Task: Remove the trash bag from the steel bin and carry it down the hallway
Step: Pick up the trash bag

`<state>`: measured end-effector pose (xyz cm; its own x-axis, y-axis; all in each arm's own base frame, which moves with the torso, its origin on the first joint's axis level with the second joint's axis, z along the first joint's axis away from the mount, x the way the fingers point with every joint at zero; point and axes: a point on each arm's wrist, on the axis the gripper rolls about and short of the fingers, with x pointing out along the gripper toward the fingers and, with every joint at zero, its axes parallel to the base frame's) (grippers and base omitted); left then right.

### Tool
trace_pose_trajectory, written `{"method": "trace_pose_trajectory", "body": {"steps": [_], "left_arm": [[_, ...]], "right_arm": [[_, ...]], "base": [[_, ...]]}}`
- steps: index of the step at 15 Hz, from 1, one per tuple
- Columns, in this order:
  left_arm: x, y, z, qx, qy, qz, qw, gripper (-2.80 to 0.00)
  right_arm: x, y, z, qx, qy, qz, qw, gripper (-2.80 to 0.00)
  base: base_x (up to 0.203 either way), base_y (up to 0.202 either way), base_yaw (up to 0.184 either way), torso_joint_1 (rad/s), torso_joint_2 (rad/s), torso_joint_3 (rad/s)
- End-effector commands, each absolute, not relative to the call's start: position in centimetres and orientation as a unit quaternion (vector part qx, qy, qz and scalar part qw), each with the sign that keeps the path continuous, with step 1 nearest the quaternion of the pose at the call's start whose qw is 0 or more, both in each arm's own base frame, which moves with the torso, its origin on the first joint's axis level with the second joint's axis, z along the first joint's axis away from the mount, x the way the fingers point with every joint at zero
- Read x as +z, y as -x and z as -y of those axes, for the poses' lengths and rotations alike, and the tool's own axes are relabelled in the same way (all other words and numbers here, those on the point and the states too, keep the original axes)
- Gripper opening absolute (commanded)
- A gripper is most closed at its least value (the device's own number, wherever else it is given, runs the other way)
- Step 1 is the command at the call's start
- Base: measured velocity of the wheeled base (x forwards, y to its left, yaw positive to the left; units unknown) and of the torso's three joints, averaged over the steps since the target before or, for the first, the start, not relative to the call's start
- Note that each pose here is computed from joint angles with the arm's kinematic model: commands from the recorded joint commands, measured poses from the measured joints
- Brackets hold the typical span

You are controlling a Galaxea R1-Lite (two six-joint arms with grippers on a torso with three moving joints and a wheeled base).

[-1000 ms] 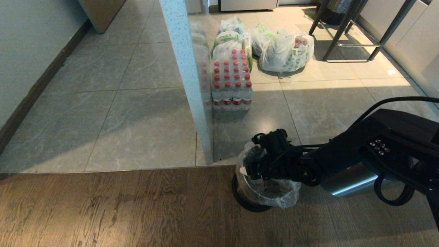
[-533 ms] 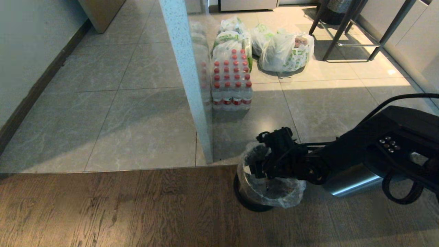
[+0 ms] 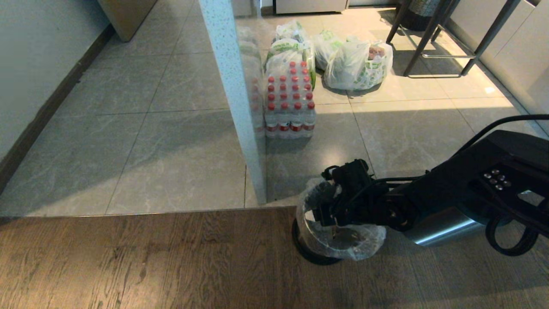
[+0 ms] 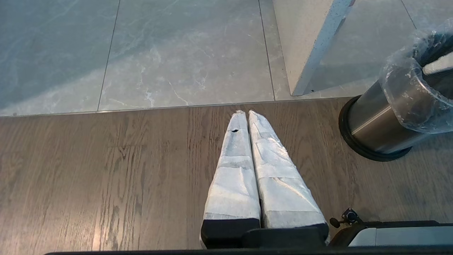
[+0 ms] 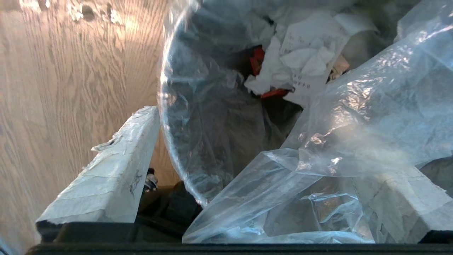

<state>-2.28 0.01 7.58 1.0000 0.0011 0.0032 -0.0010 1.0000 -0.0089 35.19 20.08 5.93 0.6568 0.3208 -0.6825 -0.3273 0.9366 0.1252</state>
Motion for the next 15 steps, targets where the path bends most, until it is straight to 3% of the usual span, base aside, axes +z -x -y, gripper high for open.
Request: {"method": "trace_pose_trajectory", "body": {"steps": [1, 15], "left_arm": [[7.5, 2.3, 0.0, 0.001, 0.005, 0.002, 1.0, -2.8], [7.5, 2.3, 0.0, 0.001, 0.005, 0.001, 1.0, -2.8]], "right_arm": [[5.8, -35.4, -20.2, 0.178, 0.004, -0.371, 0.911, 0.0], [4.2, -36.3, -20.3, 0.174, 0.009, -0.371, 0.912, 0.0]], "base": [[0.0, 0.0, 0.0, 0.0, 0.0, 0.0], [0.0, 0.0, 0.0, 0.0, 0.0, 0.0]]}}
